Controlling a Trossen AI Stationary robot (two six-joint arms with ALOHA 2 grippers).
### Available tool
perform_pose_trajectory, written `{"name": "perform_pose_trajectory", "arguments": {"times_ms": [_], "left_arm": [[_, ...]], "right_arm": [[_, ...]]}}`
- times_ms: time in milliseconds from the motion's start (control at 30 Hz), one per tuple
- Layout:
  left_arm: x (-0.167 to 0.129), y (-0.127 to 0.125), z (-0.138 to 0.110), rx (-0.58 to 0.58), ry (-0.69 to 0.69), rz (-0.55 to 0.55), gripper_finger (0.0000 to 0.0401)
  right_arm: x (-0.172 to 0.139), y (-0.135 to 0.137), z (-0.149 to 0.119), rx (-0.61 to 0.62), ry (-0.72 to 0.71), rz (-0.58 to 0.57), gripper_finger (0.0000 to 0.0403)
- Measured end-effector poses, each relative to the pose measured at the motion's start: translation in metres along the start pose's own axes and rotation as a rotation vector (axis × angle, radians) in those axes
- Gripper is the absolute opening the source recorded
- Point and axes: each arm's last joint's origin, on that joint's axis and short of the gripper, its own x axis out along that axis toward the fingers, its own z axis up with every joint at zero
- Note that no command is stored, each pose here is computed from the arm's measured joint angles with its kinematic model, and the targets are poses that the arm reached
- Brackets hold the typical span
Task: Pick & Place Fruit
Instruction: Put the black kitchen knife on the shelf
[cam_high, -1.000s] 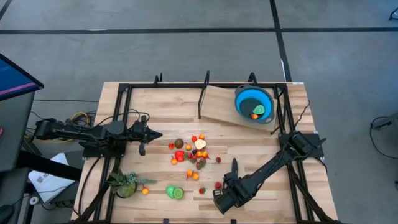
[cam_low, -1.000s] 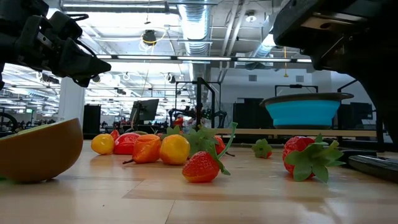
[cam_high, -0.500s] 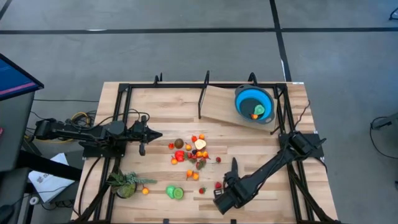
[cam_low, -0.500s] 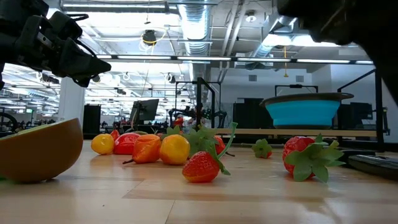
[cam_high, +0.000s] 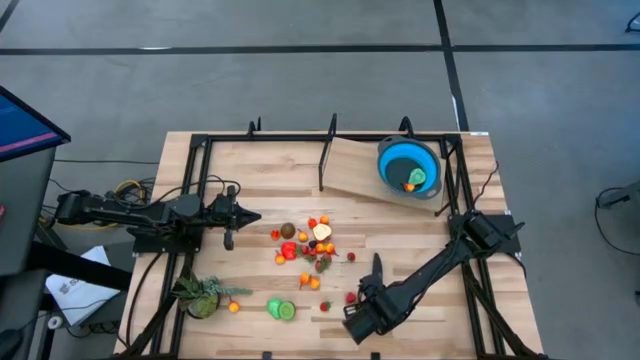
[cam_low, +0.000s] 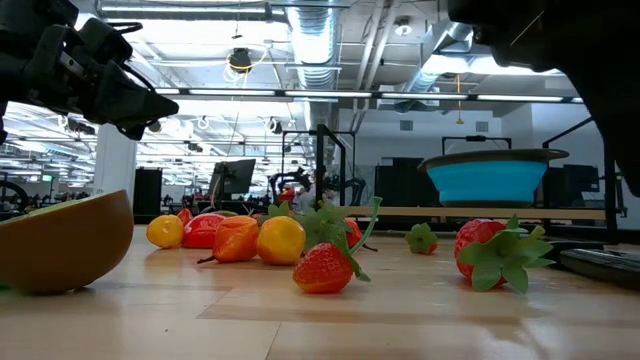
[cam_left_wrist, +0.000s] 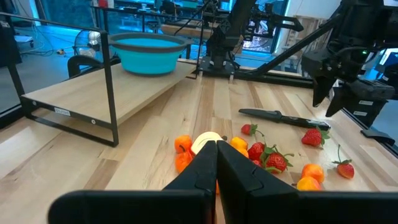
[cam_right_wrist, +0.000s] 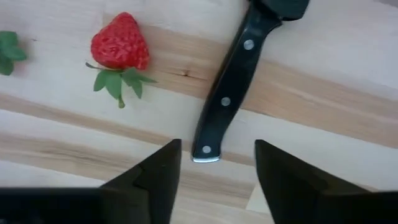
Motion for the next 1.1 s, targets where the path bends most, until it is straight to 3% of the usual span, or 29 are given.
{"name": "perform_pose_trajectory", "arguments": {"times_ms": [167, 400, 633, 1100], "left_arm": [[0.0, 0.0, 0.0, 0.0, 0.0, 0.0, 0.0001], [0.0, 0.0, 0.0, 0.0, 0.0, 0.0, 0.0001], [0.0, 0.0, 0.0, 0.0, 0.001, 0.0, 0.0001], [0.0, 0.0, 0.0, 0.0, 0.002, 0.001, 0.0001]], "right_arm": [[0.008, 0.002, -0.001, 0.004, 0.013, 0.037, 0.0222], [0.032, -0.008, -0.002, 0.062, 0.011, 0.024, 0.0188], [0.034, -0.009, -0.005, 0.06, 0.013, 0.031, 0.0156], [0.053, -0.006, -0.009, 0.048, 0.016, -0.008, 0.0131]]}}
